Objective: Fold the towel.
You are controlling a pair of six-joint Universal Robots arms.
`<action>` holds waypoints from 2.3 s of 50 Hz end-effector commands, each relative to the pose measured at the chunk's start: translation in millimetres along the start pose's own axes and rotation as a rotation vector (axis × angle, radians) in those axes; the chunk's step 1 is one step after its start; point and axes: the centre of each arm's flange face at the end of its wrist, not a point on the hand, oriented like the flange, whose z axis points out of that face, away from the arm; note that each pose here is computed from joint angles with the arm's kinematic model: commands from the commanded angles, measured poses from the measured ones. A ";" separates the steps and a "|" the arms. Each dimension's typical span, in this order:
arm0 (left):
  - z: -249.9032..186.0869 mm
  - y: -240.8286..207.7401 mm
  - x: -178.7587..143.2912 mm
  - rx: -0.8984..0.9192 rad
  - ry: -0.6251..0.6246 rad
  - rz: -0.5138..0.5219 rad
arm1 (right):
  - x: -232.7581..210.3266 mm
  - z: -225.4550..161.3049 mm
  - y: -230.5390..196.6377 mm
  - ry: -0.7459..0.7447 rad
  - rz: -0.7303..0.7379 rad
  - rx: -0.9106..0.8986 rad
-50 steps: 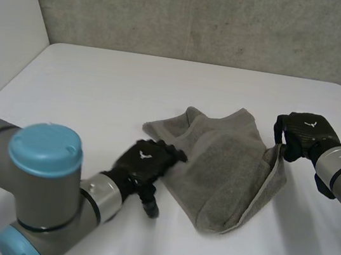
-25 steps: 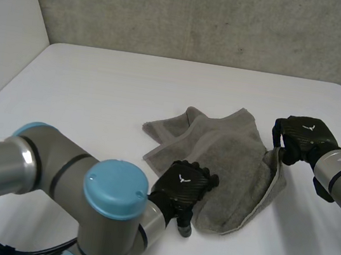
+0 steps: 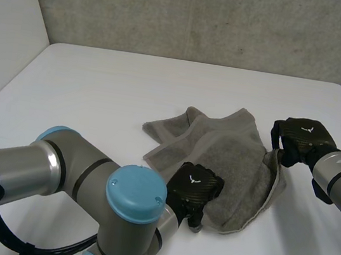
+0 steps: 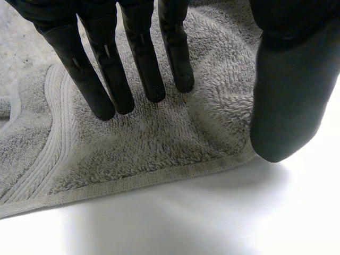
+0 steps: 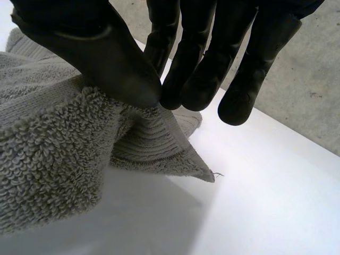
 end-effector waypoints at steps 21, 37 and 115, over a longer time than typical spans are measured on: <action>0.1 -65.5 -53.9 0.166 -0.226 -0.044 | 11.0 -22.6 -77.1 0.057 -0.073 0.235; -91.9 -209.7 -165.4 0.530 -0.566 0.040 | 20.2 -81.9 -185.4 0.127 -0.153 0.500; -52.5 -191.8 -241.9 0.459 -0.716 0.353 | -90.2 47.0 -181.3 -0.023 -0.103 0.777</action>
